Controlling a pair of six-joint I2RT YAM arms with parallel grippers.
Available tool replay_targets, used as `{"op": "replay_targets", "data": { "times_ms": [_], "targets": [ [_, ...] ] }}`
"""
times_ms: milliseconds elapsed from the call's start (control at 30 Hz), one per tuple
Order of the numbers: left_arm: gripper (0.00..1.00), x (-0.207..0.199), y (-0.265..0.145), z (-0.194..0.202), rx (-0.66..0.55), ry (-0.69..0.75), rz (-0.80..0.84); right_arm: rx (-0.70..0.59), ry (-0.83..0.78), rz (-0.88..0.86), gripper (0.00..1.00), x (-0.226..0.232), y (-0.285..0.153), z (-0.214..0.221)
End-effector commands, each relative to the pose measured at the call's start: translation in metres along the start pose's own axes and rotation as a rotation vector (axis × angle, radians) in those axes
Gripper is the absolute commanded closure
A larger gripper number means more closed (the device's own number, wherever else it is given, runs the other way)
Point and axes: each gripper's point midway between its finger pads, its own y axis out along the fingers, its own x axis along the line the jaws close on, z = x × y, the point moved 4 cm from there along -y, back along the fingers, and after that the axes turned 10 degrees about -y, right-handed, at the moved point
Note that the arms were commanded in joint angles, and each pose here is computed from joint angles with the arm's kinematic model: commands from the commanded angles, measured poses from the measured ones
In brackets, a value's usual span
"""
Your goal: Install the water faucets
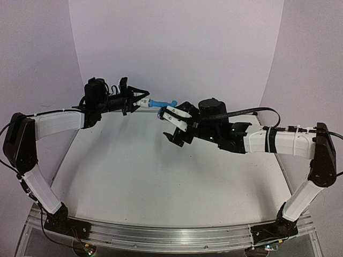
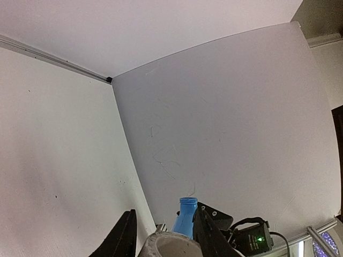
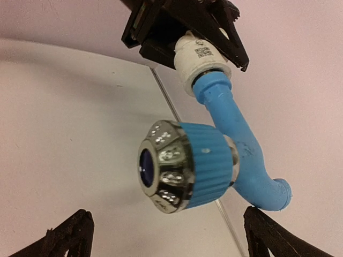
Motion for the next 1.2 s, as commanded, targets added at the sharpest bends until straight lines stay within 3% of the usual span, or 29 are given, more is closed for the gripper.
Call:
{"op": "replay_targets", "data": {
  "times_ms": [0, 300, 500, 567, 667, 700, 767, 800, 833, 933, 967, 1033, 1167],
  "targets": [
    [1.00, -0.007, -0.004, 0.008, 0.030, -0.014, 0.009, 0.044, -0.295, 0.200, 0.02, -0.037, -0.002, -0.016],
    [1.00, -0.006, -0.001, 0.005, 0.029, -0.014, -0.017, 0.003, -0.331, 0.198, 0.02, -0.032, -0.009, -0.026],
    [1.00, -0.008, 0.003, 0.009, 0.064, -0.018, -0.007, -0.030, -0.351, 0.152, 0.02, -0.020, 0.017, -0.028],
    [1.00, -0.009, 0.004, 0.011, 0.071, -0.015, -0.005, -0.032, -0.296, 0.178, 0.08, -0.029, 0.026, -0.035],
    [1.00, -0.009, 0.002, 0.012, 0.065, -0.001, -0.007, -0.061, -0.143, 0.186, 0.36, -0.040, 0.028, -0.046],
    [1.00, -0.009, 0.001, 0.012, 0.058, 0.012, -0.007, -0.078, -0.074, 0.175, 0.49, -0.042, 0.027, -0.050],
    [1.00, -0.011, -0.001, 0.012, 0.042, 0.053, -0.008, -0.126, 0.139, 0.156, 0.84, -0.050, 0.020, -0.056],
    [1.00, -0.011, -0.002, 0.011, 0.036, 0.075, -0.008, -0.166, 0.291, 0.109, 0.96, -0.051, 0.017, -0.058],
    [1.00, -0.011, -0.002, 0.010, 0.029, 0.105, -0.010, -0.216, 0.441, 0.033, 1.00, -0.050, 0.013, -0.060],
    [1.00, -0.009, 0.000, 0.008, 0.019, 0.164, -0.015, -0.382, 1.029, -0.216, 1.00, -0.077, 0.000, -0.044],
    [1.00, -0.008, 0.001, 0.007, 0.021, 0.179, -0.015, -0.415, 1.263, -0.335, 1.00, -0.083, -0.002, -0.040],
    [1.00, -0.008, 0.003, 0.006, 0.025, 0.206, -0.014, -0.438, 1.578, -0.454, 1.00, -0.098, -0.001, -0.030],
    [1.00, -0.010, 0.006, 0.004, 0.028, 0.234, -0.007, -0.450, 1.959, -0.574, 0.97, -0.102, -0.003, -0.020]
  ]
}}
